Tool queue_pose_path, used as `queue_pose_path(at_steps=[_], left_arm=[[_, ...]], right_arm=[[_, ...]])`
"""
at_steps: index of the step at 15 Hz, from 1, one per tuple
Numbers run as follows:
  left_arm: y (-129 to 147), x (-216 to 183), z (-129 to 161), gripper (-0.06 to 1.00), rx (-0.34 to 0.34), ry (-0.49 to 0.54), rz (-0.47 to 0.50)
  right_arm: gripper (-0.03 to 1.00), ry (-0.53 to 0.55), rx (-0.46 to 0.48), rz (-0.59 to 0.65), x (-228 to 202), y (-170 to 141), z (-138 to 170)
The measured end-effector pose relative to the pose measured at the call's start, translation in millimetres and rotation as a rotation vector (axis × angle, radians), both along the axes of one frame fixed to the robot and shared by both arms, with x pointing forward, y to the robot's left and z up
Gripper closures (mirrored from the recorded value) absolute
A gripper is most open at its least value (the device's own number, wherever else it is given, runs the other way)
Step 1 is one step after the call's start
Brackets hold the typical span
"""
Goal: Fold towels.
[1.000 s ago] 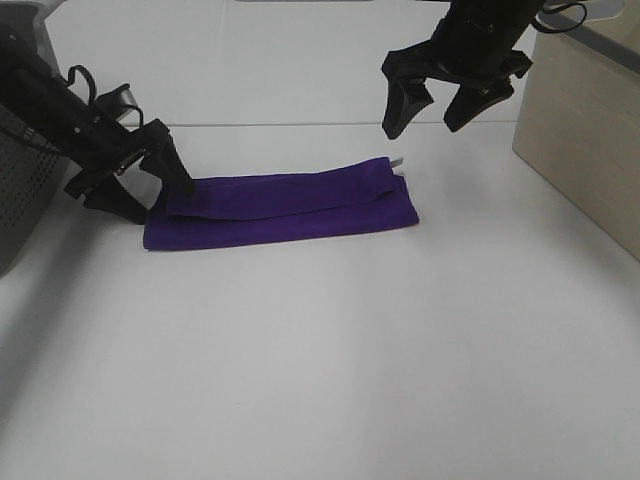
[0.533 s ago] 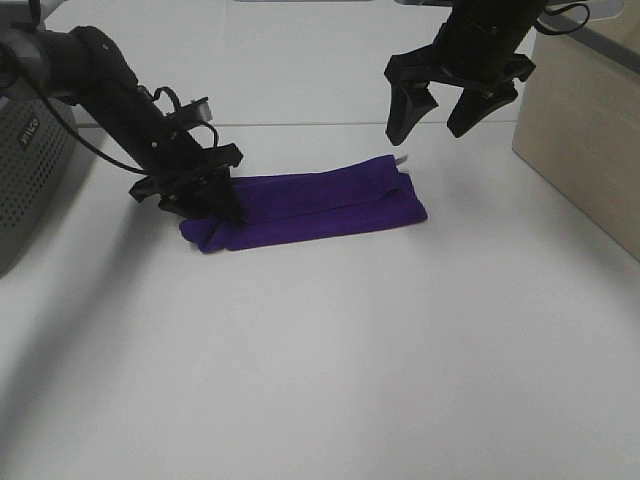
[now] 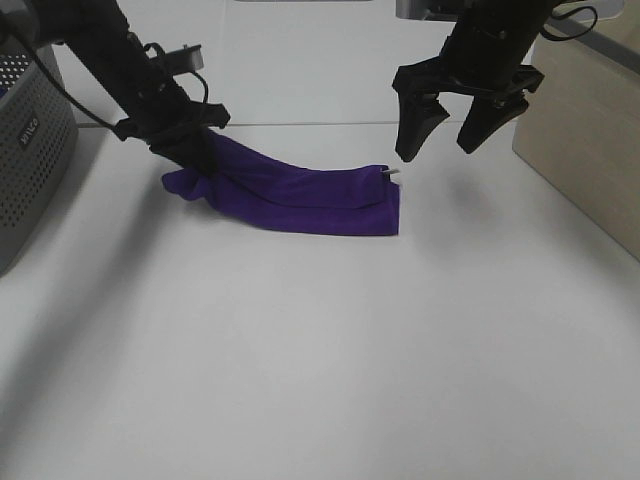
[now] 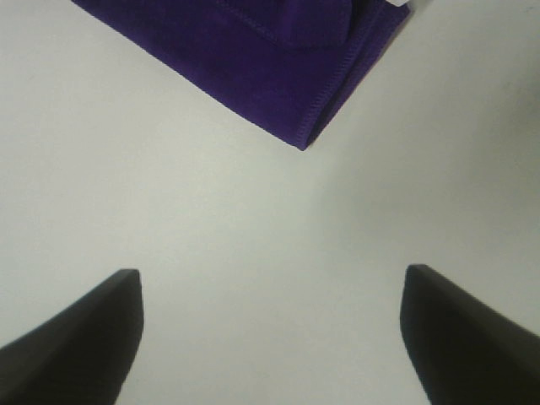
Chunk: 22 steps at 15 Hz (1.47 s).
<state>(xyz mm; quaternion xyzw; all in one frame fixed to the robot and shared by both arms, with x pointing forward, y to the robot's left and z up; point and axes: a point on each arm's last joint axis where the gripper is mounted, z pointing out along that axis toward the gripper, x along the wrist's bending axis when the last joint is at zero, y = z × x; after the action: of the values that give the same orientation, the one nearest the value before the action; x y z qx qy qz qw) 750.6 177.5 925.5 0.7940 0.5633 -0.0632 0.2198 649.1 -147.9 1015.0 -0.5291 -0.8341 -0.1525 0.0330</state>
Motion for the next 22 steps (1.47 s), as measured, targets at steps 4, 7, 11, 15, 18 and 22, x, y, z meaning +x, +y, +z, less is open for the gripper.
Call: queue_pose_path(at_steps=[4,7,11,15,18,22], left_arm=[[-57,-12,18,0.9,-0.036,-0.063,-0.134],[-91,-23,15,0.9,-0.04,-0.083,-0.201],[-124,-28,-9,0.81,-0.054,-0.115,-0.218],[-166,-38,1,0.3,-0.251,-0.16,-0.179],[-180,-45,5,0.25,-0.326,-0.151,-0.207],[-158,-38,42,0.24,-0.218,-0.249,-0.255]], right_arm=[[0.16,-0.041,0.013,-0.002,-5,-2,19],[0.16,-0.093,0.029,-0.003,-12,-4,41],[0.16,-0.149,0.048,-0.005,-23,-7,67],[0.16,-0.178,0.074,-0.016,-32,-9,86],[0.17,-0.191,0.101,-0.014,-40,-9,99],[0.17,-0.235,0.113,-0.015,-50,-13,117]])
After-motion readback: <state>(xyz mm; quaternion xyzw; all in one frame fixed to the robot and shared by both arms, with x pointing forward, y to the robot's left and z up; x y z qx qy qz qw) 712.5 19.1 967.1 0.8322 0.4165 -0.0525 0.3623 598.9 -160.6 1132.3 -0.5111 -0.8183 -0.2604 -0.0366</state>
